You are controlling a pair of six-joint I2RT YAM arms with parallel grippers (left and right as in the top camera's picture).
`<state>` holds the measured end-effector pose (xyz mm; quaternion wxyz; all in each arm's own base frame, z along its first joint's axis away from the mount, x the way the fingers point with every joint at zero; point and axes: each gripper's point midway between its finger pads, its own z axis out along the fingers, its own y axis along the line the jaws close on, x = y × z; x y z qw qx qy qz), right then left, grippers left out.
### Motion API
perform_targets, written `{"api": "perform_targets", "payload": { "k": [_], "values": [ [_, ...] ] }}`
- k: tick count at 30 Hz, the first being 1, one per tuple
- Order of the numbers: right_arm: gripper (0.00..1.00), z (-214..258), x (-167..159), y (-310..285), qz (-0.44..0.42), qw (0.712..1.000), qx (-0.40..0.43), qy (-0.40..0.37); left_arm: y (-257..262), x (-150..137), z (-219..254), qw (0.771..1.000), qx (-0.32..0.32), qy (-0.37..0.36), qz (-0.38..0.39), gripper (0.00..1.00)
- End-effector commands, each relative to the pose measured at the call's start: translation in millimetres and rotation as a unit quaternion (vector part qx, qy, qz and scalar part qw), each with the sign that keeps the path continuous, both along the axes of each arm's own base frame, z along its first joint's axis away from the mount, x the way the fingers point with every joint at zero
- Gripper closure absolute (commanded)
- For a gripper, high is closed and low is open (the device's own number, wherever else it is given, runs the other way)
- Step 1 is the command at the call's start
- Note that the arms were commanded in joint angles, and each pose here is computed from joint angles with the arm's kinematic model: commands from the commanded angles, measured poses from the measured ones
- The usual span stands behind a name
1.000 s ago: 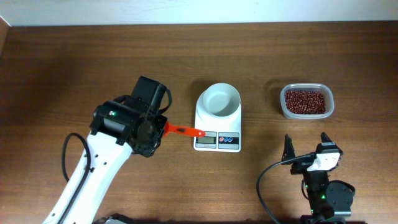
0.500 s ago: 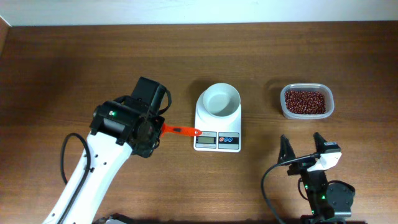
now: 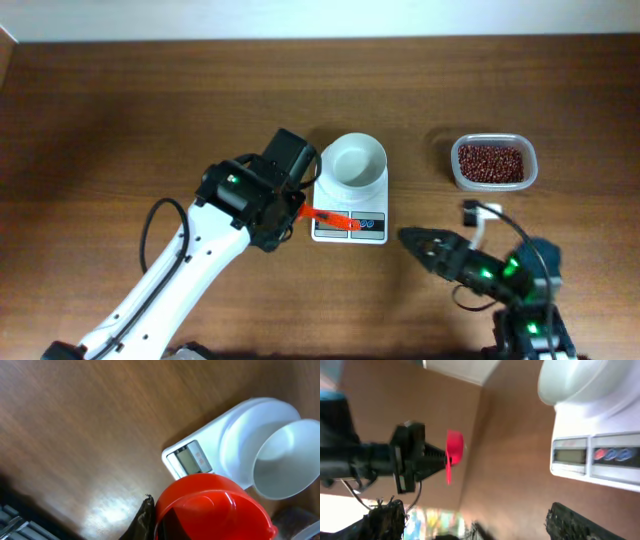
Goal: Scoop and weigh 50g on scale
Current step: 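Reach the right gripper to the scoop handle and grasp it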
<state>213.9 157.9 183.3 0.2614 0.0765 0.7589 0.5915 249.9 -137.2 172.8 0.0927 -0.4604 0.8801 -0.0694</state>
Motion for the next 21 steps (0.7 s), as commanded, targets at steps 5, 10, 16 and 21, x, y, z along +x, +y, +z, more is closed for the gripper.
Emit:
{"api": "perform_targets", "payload": {
  "k": [5, 10, 16, 21],
  "values": [
    [0.29, 20.7, 15.0, 91.7, 0.108, 0.994, 0.007, -0.034, -17.5, -6.5, 4.4, 0.999, 0.000, -0.007, -0.039, 1.00],
    [0.43, 23.7, 14.5, 108.1, 0.086, 0.996, 0.011, -0.037, -18.8, -7.1, 4.3, 0.999, -0.004, -0.005, -0.039, 1.00],
    [0.62, 25.4, 14.2, 109.1, 0.084, 0.996, 0.018, -0.030, -24.3, -10.8, 4.0, 0.999, -0.020, 0.005, -0.044, 1.00],
    [0.68, 25.5, 13.1, 109.6, 0.087, 0.996, 0.020, -0.026, -25.4, -10.3, 4.1, 0.999, -0.022, 0.004, -0.044, 1.00]
  ]
}}
